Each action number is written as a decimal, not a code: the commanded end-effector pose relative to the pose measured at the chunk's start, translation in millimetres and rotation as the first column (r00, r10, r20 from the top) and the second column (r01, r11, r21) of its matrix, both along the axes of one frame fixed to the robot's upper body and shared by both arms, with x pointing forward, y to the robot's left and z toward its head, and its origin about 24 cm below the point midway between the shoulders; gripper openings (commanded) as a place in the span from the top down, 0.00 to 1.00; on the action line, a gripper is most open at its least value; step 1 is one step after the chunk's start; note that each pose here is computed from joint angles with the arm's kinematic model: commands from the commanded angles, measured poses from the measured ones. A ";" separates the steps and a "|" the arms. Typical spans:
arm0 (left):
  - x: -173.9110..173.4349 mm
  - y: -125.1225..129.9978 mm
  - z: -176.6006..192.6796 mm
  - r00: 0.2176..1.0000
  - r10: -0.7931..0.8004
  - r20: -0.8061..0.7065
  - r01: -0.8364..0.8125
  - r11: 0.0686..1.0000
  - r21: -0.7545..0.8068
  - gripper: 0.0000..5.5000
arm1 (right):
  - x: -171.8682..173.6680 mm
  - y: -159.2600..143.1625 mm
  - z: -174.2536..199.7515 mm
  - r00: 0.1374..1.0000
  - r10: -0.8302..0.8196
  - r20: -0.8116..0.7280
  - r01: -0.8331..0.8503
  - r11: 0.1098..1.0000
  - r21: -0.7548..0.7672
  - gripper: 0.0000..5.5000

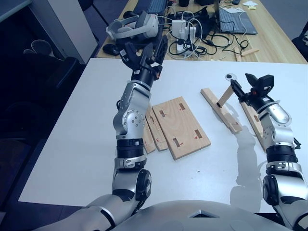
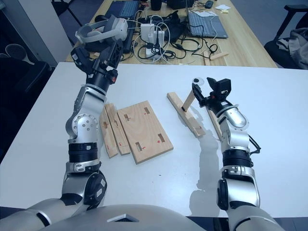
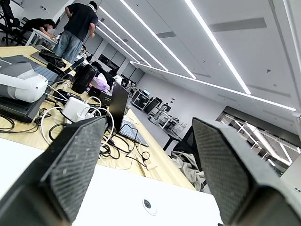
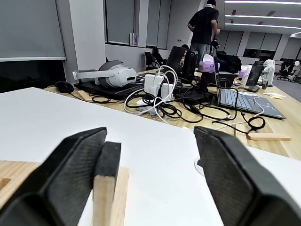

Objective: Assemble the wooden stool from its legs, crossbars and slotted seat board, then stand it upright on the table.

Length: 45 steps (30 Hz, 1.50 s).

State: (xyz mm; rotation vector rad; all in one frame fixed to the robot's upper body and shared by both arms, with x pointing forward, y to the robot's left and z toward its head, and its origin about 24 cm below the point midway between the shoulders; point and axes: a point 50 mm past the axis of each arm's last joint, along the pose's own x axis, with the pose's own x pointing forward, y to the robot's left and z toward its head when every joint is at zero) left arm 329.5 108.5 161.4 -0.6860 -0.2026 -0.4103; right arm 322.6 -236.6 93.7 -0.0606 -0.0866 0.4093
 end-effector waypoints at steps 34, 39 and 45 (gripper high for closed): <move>-2.0 1.5 0.4 1.000 0.007 -0.001 -0.007 1.000 -0.025 0.39 | 31.9 28.9 142.6 0.942 0.264 0.205 -0.321 0.886 0.335 0.31; -4.3 -1.5 3.2 1.000 0.005 0.012 -0.005 1.000 -0.016 0.39 | 41.1 23.7 77.7 0.966 0.251 -0.061 -0.223 0.930 0.291 0.31; -4.3 -2.0 4.9 1.000 0.010 0.011 -0.010 0.999 -0.030 0.39 | 28.7 9.4 -25.2 0.909 0.176 -0.379 -0.090 0.968 0.235 0.31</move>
